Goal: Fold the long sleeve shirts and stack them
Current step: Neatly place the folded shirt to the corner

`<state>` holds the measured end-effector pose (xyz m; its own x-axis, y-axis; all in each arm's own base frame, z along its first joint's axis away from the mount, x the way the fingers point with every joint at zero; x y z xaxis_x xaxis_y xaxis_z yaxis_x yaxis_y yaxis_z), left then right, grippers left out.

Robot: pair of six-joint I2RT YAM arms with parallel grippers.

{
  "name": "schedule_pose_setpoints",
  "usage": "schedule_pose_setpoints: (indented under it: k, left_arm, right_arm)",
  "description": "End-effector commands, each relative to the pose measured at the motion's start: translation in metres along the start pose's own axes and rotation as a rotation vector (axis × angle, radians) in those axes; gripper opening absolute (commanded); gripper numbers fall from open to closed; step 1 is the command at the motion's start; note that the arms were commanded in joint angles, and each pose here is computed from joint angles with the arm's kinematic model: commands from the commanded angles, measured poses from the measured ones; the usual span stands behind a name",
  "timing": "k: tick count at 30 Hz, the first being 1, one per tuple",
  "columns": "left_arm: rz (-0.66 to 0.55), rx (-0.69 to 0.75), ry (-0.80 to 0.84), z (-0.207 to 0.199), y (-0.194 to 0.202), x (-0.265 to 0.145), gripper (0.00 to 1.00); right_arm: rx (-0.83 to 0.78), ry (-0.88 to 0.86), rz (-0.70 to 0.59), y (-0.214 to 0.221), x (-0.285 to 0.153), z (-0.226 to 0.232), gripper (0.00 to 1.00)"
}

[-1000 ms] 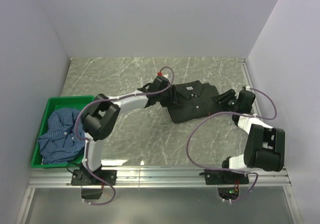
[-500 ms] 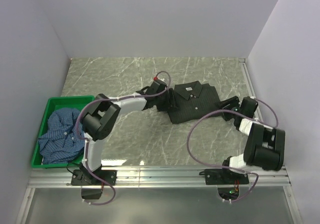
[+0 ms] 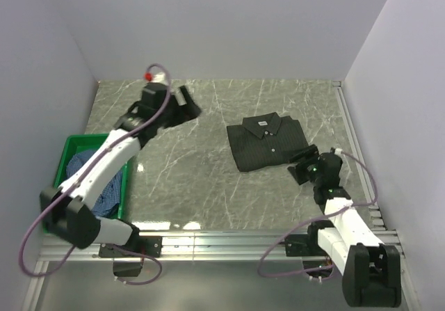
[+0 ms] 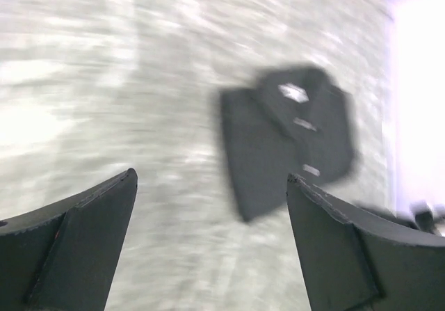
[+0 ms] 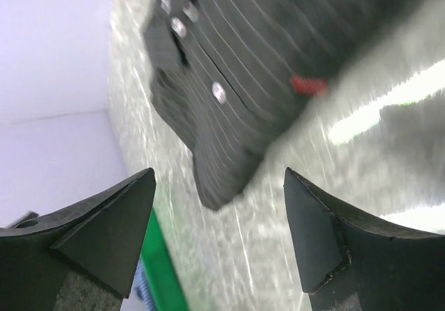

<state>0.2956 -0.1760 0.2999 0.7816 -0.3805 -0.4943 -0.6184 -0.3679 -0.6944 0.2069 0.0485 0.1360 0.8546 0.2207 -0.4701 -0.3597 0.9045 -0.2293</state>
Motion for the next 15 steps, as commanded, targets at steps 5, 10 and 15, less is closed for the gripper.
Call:
schedule_pose_setpoints:
  k: [5,10,15]
  left_arm:
    - [-0.135,0.083,-0.319,0.094,0.004,-0.063,0.96]
    - [-0.23,0.059,-0.365,0.117,0.019,-0.077,0.95]
    - [-0.234,0.059,-0.387,0.12,0.02,-0.078,0.95]
  right_arm:
    - [0.147,0.001,-0.013,0.025,0.013,0.002,0.79]
    - [0.203,0.025,0.013,0.038,0.03,0.002,0.79]
    - [0.222,0.041,-0.037,0.038,0.04,0.002,0.77]
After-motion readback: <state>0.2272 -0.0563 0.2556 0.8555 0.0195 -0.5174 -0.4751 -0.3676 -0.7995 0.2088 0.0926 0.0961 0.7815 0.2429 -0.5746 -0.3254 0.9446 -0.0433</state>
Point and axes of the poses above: each gripper's point midway between its finger pads, its own x axis out along the fingers, its own z axis along the line the jaws close on, y = z × x, the point moved 9 cm from there along -x, back along the fingers, and after that the axes turned 2 degrees about x, right-handed, at the moved point
